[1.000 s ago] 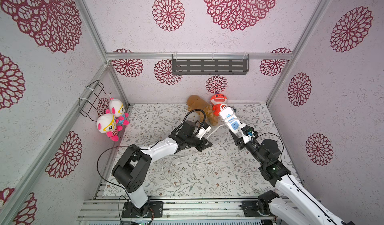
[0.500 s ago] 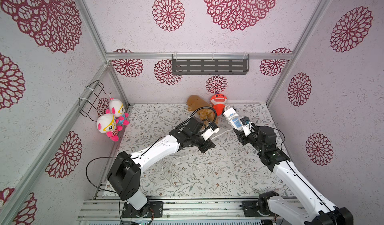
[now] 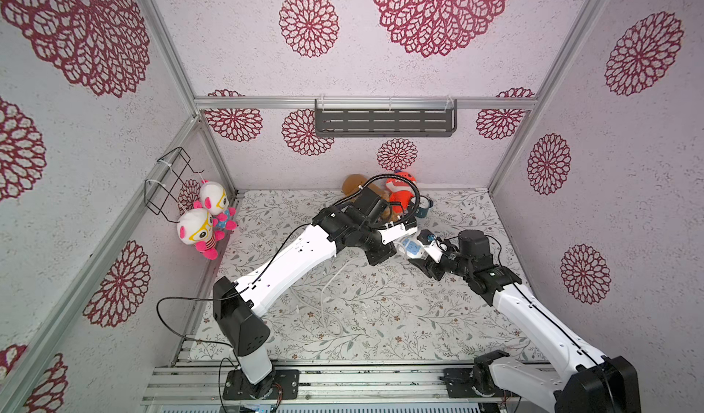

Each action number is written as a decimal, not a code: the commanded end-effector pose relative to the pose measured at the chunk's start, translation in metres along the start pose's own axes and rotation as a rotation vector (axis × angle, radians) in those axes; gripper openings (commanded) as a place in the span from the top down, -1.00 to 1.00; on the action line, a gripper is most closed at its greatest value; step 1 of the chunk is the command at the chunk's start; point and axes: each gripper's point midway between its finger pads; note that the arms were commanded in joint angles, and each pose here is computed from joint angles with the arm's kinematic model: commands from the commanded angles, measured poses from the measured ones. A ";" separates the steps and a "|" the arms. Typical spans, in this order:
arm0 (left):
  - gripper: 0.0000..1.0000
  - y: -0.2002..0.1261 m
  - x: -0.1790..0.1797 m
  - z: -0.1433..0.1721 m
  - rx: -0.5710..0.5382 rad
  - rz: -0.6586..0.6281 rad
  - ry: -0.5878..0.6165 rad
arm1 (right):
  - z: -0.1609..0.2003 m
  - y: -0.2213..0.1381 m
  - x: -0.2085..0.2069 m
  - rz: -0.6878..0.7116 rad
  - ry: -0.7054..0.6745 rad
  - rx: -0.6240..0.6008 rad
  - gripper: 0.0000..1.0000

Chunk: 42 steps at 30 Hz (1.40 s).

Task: Wrap the cord around the power strip
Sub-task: Wrap the power cord around the power strip.

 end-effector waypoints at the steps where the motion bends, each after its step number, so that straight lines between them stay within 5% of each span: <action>1: 1.00 -0.010 0.016 -0.010 0.016 -0.064 0.136 | 0.004 -0.001 0.051 -0.224 -0.084 -0.028 0.48; 15: 0.80 0.011 0.058 0.019 0.114 0.002 0.020 | -0.042 -0.028 0.107 -0.374 -0.289 -0.319 0.47; 25: 0.50 0.005 0.081 0.022 0.000 0.106 -0.102 | -0.069 -0.041 0.126 -0.451 -0.307 -0.426 0.47; 42: 0.27 0.052 0.069 0.039 -0.157 0.263 -0.294 | -0.113 -0.057 0.117 -0.398 -0.321 -0.569 0.46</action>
Point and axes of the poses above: each gripper's point midway between its finger pads, its own y axis out along the fingers, its own x axis along the line the jaws close on, z = x × y, and after that the axes turned 1 degree about y, right-handed
